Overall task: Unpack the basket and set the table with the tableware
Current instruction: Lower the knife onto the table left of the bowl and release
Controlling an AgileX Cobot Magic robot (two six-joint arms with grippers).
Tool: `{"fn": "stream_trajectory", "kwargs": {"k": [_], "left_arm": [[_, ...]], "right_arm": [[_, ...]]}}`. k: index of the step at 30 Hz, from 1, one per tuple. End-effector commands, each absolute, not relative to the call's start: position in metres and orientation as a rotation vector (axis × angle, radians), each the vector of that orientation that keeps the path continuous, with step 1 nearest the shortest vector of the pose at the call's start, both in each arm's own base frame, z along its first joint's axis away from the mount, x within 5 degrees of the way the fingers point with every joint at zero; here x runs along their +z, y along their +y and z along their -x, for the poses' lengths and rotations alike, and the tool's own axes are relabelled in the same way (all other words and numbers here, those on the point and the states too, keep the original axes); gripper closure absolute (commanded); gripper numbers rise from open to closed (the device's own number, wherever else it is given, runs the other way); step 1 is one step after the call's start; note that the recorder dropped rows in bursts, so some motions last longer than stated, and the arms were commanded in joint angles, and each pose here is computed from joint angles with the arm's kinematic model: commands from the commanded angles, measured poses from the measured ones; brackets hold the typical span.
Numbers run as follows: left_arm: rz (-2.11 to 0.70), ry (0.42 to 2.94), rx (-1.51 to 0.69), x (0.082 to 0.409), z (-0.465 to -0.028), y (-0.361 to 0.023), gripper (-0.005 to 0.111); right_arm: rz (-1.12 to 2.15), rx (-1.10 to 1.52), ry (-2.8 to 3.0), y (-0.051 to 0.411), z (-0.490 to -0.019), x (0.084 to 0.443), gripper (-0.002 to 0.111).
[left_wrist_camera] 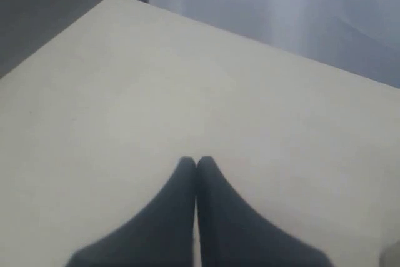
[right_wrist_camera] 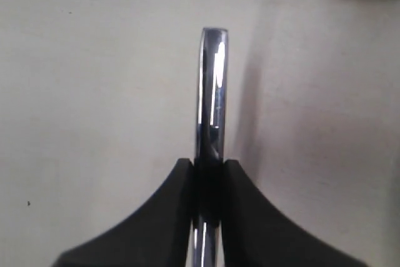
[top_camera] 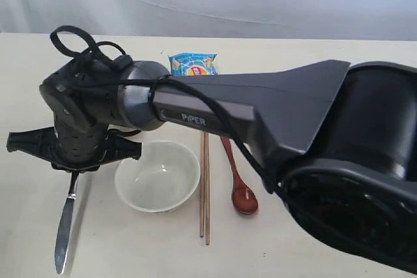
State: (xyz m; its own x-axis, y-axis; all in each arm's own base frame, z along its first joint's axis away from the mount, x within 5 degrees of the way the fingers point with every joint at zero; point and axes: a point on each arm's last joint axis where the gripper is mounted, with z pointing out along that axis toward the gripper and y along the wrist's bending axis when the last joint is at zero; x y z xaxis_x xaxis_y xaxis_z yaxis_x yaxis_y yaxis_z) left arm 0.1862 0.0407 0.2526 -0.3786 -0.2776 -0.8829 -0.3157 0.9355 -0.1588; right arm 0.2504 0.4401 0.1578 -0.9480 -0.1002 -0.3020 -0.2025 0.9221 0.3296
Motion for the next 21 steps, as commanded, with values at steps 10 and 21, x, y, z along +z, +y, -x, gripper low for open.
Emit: {"fn": "stream_trajectory", "kwargs": {"k": [10, 21], "left_arm": [[0.455, 1.976, 0.041, 0.253, -0.185, 0.042, 0.107], [0.459, 1.975, 0.038, 0.253, -0.185, 0.042, 0.107]], "right_arm": [[0.041, 0.614, 2.762, 0.445, -0.263, 0.141, 0.109], [0.086, 0.588, 2.770, 0.444, -0.266, 0.132, 0.108]]}}
